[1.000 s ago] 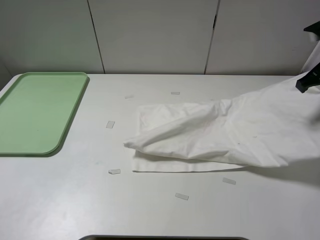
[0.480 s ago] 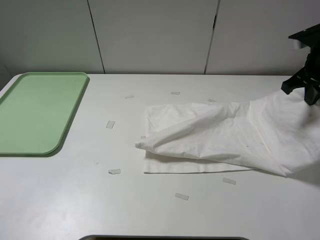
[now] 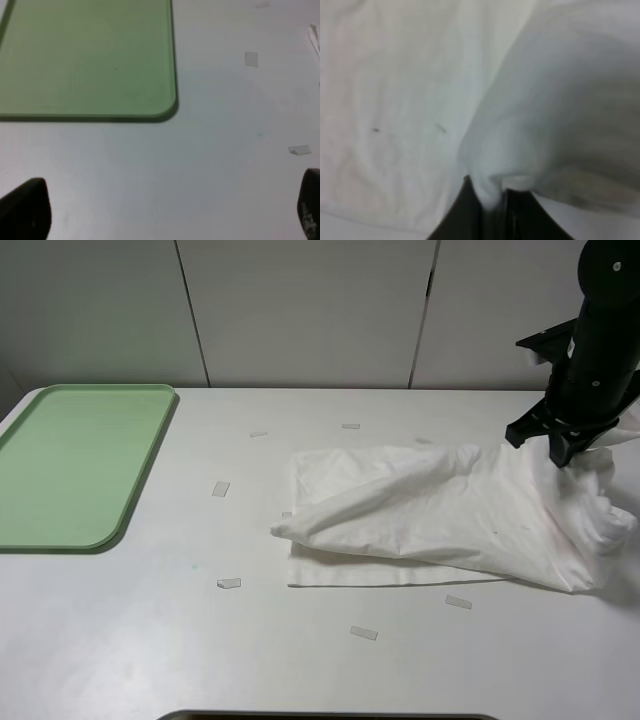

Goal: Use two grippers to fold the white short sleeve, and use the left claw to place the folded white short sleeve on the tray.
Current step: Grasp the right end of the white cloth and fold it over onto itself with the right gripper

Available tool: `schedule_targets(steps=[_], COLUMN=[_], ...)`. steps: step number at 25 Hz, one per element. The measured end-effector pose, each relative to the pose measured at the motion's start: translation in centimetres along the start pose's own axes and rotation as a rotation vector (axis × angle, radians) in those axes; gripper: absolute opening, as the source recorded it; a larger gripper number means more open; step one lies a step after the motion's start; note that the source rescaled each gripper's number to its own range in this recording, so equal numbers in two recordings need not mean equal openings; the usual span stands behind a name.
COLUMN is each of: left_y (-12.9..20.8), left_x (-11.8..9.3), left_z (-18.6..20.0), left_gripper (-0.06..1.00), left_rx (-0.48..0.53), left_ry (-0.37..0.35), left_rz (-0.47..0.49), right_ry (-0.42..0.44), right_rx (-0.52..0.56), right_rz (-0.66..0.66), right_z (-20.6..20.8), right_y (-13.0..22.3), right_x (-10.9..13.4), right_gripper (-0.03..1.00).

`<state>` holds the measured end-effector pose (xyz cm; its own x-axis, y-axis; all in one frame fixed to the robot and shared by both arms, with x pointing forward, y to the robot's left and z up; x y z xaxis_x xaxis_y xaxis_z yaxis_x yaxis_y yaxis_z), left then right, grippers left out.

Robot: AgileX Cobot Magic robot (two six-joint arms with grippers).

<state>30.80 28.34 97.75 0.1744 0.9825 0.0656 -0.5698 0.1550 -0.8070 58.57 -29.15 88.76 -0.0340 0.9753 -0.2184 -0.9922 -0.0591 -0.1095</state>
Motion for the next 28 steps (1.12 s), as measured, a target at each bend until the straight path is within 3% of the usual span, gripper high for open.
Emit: schedule_targets(steps=[4,18,21,22,23,25,28], left_y=[0.0,0.0,0.0,0.0,0.0,0.0,0.0], left_x=[0.0,0.0,0.0,0.0,0.0,0.0,0.0], left_z=[0.0,0.0,0.0,0.0,0.0,0.0,0.0], left_gripper=[0.98,0.98,0.98,0.98,0.98,0.98,0.98], left_rx=[0.000,0.000,0.000,0.000,0.000,0.000,0.000], left_ry=[0.000,0.000,0.000,0.000,0.000,0.000,0.000], left_rz=[0.000,0.000,0.000,0.000,0.000,0.000,0.000], right_ry=[-0.007,-0.074,-0.089,-0.101,-0.101,-0.140,-0.172], right_rx=[-0.036,-0.085,-0.082,-0.083,-0.083,-0.089,-0.099], right_rz=[0.033,0.064,0.046,0.039,0.039,0.015,-0.001], right_z=[0.5,1.6,1.5,1.6,1.6,1.7,1.8], right_y=[-0.4,-0.4,-0.3,-0.3,-0.3,-0.5,-0.7], right_x=[2.8,8.0,8.2,8.4,8.4,9.2,9.8], right_gripper=[0.08,0.11,0.32,0.51,0.51,0.91,0.98])
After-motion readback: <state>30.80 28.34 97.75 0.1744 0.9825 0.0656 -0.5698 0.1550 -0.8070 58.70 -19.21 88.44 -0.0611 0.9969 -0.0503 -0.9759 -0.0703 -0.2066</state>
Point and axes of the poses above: a point on each arm's last joint axis where the gripper is mounted, z pointing back along that axis away from the gripper, x along the wrist's bending axis when the last joint is at zero, y = z × x, the point moved 10 cm from there along -z, pointing out along that axis toward the gripper, and after that the axes turned 12 degrees about -z, right-handed, at the moved point
